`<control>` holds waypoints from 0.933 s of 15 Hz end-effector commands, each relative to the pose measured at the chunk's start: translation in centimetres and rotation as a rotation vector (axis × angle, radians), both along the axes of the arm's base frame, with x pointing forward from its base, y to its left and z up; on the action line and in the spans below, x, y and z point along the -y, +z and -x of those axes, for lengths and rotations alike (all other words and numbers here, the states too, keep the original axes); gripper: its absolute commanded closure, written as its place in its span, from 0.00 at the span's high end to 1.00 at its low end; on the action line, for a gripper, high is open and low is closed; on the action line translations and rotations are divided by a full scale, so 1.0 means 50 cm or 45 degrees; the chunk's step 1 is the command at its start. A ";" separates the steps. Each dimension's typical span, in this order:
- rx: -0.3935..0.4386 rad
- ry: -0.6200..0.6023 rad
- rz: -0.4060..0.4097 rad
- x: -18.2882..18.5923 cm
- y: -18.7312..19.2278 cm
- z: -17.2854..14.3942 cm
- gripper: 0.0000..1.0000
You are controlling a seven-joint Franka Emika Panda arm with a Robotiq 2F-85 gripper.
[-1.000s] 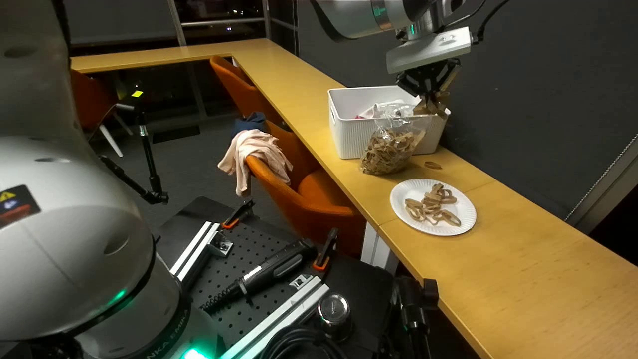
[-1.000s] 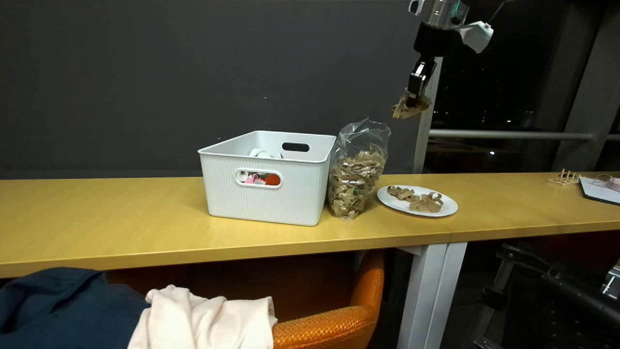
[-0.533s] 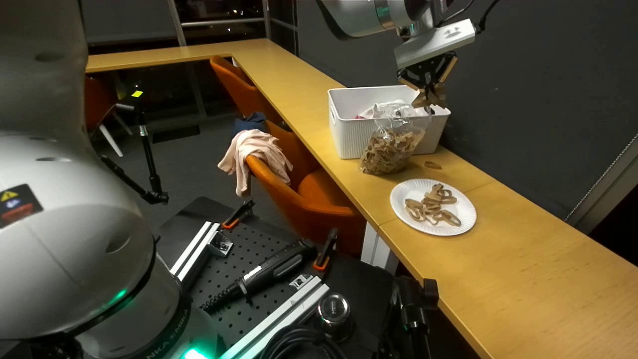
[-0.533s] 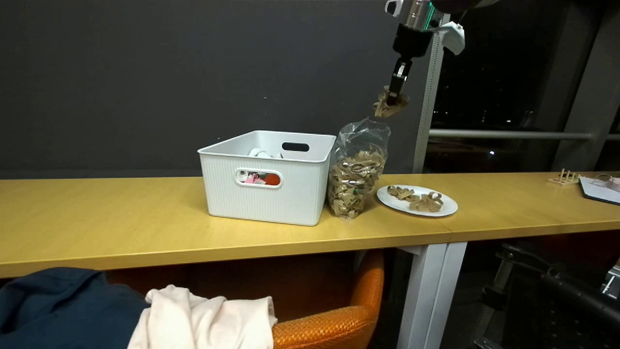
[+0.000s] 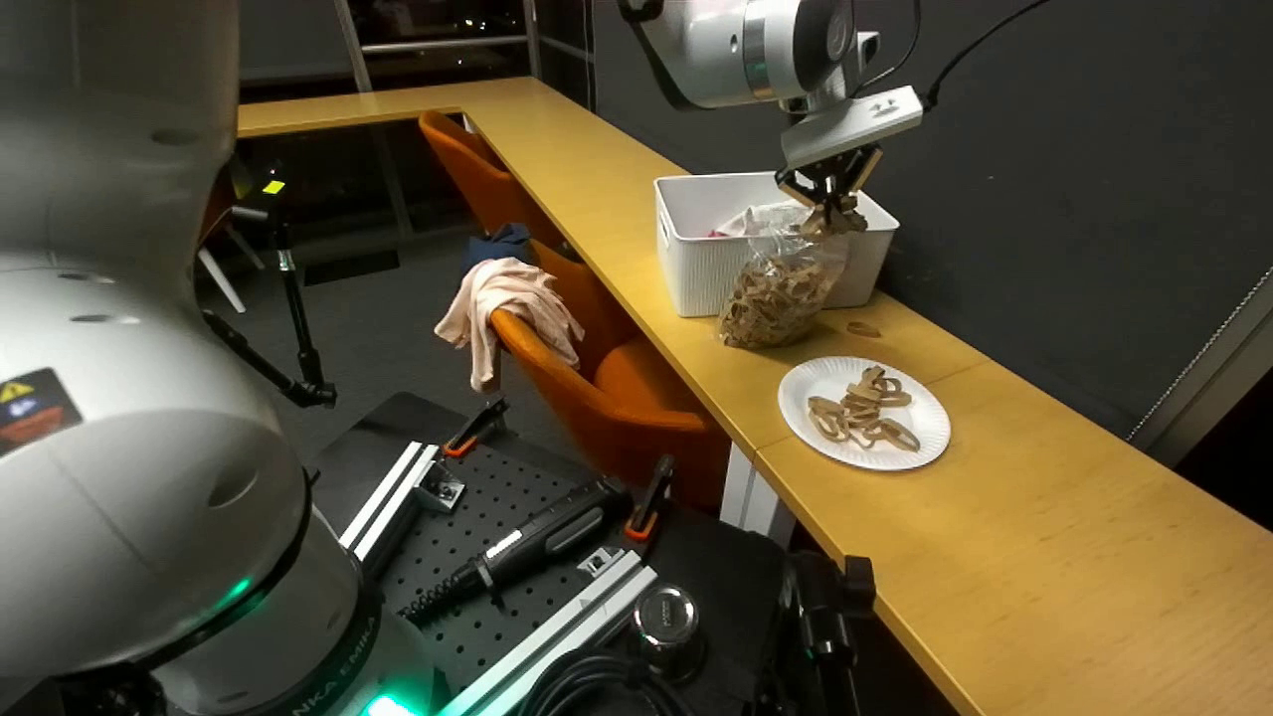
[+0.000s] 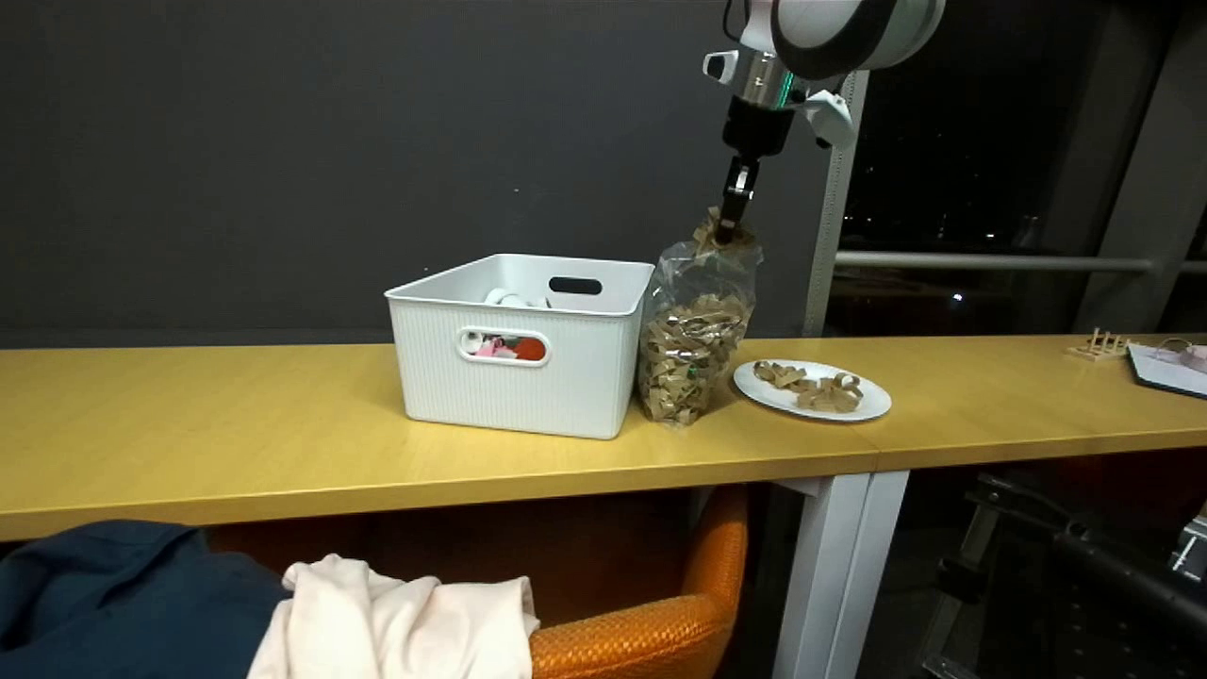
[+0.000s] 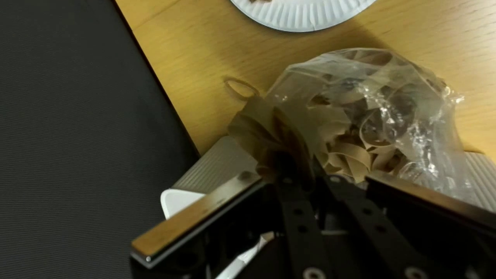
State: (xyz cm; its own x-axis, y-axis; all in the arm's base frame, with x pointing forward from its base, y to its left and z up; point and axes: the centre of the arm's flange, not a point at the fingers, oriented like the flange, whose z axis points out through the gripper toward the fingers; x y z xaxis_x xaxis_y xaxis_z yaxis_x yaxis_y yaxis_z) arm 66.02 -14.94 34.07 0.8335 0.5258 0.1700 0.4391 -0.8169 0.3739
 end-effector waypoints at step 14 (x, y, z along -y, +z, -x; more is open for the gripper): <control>-0.021 -0.028 -0.035 -0.078 0.005 0.049 0.42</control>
State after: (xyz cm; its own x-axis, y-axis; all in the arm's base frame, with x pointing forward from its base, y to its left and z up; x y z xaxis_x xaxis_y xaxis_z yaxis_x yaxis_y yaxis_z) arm 65.00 -11.38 33.04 0.8383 0.5194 0.1656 0.4451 -0.8276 0.3420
